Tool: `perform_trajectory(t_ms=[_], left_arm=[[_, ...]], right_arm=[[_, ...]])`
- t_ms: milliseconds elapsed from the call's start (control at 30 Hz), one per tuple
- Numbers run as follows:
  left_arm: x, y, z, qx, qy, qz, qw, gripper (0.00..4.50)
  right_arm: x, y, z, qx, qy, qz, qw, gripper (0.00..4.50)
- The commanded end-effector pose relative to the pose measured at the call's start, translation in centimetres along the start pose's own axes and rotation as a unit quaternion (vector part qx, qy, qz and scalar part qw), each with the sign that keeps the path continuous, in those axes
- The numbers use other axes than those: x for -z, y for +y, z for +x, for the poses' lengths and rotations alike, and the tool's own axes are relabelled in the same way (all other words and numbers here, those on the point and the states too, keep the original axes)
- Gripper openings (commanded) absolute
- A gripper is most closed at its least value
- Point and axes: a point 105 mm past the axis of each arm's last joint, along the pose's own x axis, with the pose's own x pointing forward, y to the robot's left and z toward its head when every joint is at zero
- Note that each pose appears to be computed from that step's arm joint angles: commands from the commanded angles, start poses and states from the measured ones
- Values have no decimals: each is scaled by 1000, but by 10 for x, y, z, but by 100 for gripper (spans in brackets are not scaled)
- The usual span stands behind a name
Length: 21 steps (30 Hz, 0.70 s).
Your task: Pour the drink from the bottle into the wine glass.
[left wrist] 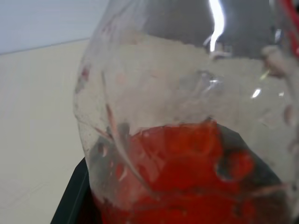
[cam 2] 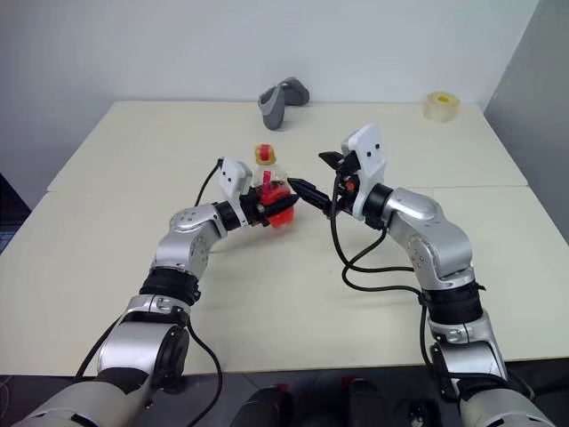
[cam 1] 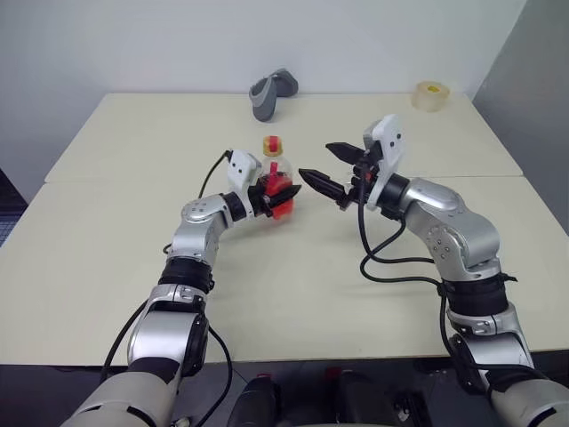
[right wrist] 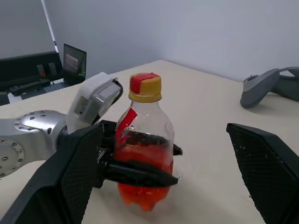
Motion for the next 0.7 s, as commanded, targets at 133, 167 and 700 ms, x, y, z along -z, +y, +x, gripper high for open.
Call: perform_trajectory(t_ms=[133,167,700], left_arm=[[-30,-25,12,96,-22,51,994,222],[-30,-27,12,103,-21,53,993,222],[-33,-20,14,101,-19,70,992,222]], right_arm=[[-24,3,13,-33,-29,-11,999,450],[-25,3,14,-35,-29,-9,999,450],[-31,5,24,-65,-38,14,997,247]])
